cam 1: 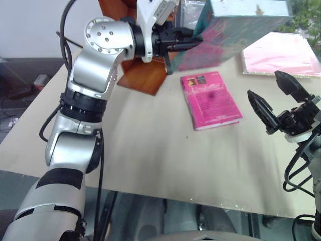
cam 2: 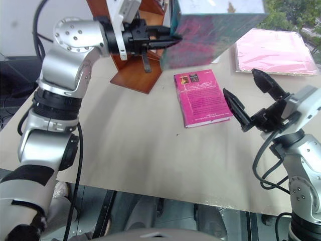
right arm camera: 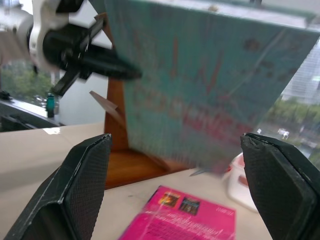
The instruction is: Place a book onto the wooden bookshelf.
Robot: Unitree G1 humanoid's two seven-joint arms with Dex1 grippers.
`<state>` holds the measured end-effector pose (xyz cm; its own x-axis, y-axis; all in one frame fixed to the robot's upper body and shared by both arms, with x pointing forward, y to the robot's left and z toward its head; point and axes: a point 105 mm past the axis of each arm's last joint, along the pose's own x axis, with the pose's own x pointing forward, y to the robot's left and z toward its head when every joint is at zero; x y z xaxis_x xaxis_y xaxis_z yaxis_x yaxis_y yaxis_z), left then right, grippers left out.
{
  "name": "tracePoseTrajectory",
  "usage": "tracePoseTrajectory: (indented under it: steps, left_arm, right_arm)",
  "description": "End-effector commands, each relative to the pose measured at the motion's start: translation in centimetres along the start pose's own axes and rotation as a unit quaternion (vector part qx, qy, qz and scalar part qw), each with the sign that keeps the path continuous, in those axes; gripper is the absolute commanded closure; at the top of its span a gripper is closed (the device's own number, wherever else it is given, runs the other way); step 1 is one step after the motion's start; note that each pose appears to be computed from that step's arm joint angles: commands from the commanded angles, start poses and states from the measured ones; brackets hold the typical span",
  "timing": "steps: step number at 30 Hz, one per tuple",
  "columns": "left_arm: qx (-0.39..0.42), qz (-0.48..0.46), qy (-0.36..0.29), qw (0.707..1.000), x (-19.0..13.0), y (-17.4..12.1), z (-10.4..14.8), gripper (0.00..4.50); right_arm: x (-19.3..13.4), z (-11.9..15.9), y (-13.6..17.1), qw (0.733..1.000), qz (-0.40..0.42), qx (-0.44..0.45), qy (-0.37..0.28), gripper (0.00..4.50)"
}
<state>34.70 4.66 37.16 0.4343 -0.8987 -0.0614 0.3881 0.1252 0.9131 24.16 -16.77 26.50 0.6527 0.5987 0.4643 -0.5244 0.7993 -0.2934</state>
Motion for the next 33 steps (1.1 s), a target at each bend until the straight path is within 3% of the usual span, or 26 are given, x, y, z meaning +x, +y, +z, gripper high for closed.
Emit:
tracePoseTrajectory:
  steps: [1,5,13,21,28,33]
  left_arm:
    - [0.128,-0.015,0.019,0.991,-0.6,1.3,1.1,4.49]
    - [0.187,-0.058,0.062,0.979,-1.0,1.9,0.3,4.49]
    - [0.199,-0.102,0.141,0.964,-2.6,2.6,-1.6,4.49]
    - [0.194,-0.104,0.161,0.962,-3.7,4.7,0.1,4.49]
    - [0.196,-0.128,0.236,0.943,-5.5,4.9,-1.6,4.49]
    - [0.183,-0.127,0.248,0.943,-6.5,5.3,-1.0,4.49]
  right_arm:
    - [0.4,0.7,0.7,0.999,0.026,-0.014,-0.025,0.28]
    - [0.8,-0.1,0.9,0.999,0.039,-0.009,-0.024,0.28]
    - [1.6,-1.1,1.2,0.998,0.054,-0.001,-0.034,0.28]
    - [2.8,-2.3,0.9,0.997,0.070,0.000,-0.043,0.28]
    - [3.6,-2.6,0.8,0.995,0.084,0.003,-0.056,0.28]
    - [3.9,-2.7,0.5,0.994,0.091,0.000,-0.058,0.28]
